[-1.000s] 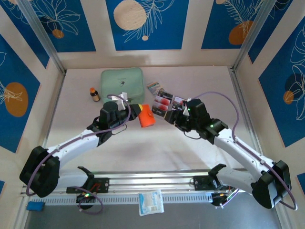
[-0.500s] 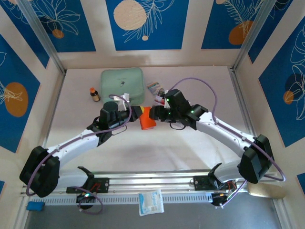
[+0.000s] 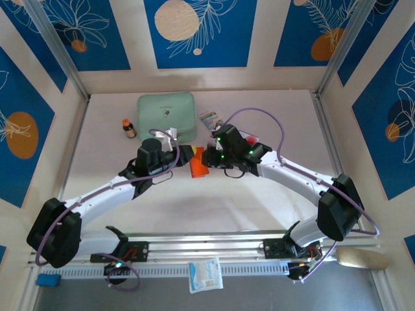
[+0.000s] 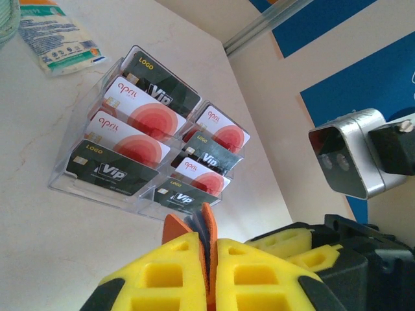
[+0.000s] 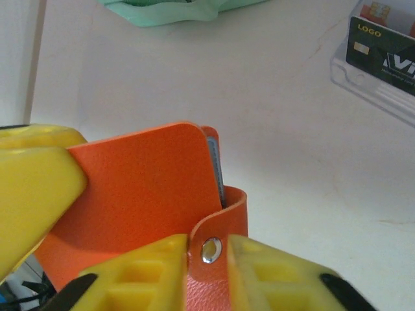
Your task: Put the credit cards into the card holder
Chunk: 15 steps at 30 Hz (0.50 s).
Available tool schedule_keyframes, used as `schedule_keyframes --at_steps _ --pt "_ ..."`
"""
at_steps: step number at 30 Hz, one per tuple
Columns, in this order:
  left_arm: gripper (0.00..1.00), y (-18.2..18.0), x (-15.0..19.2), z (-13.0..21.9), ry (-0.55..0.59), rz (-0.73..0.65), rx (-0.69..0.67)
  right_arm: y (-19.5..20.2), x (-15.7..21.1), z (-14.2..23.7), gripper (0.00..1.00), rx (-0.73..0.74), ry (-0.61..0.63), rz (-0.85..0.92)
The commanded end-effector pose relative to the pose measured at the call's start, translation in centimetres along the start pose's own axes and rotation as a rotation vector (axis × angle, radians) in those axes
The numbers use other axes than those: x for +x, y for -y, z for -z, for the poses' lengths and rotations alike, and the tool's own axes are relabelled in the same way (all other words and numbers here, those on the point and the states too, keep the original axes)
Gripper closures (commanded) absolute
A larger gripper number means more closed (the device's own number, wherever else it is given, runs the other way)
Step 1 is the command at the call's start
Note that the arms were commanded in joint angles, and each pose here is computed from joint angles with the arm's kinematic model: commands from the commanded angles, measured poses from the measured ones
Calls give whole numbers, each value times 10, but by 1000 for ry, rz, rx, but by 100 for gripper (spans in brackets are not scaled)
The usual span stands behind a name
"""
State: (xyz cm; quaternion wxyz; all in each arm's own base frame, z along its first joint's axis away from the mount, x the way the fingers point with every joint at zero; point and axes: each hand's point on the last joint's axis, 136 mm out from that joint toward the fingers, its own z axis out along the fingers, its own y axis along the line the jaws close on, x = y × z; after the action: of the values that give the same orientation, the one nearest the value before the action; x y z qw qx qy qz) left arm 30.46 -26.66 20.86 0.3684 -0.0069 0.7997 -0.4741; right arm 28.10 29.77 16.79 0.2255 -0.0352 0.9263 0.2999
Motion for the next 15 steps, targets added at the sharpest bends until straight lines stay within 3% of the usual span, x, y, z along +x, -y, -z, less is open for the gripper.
schedule_keyframes --at_steps 1,4,15 --pt "100 16 -10 0 33 -13 49 32 15 -11 86 101 -26 -33" --pt "100 15 -9 -1 28 -12 49 42 23 -17 100 122 -41 -52" --pt "100 17 -9 -1 37 3 62 115 40 -12 100 228 -32 -175"
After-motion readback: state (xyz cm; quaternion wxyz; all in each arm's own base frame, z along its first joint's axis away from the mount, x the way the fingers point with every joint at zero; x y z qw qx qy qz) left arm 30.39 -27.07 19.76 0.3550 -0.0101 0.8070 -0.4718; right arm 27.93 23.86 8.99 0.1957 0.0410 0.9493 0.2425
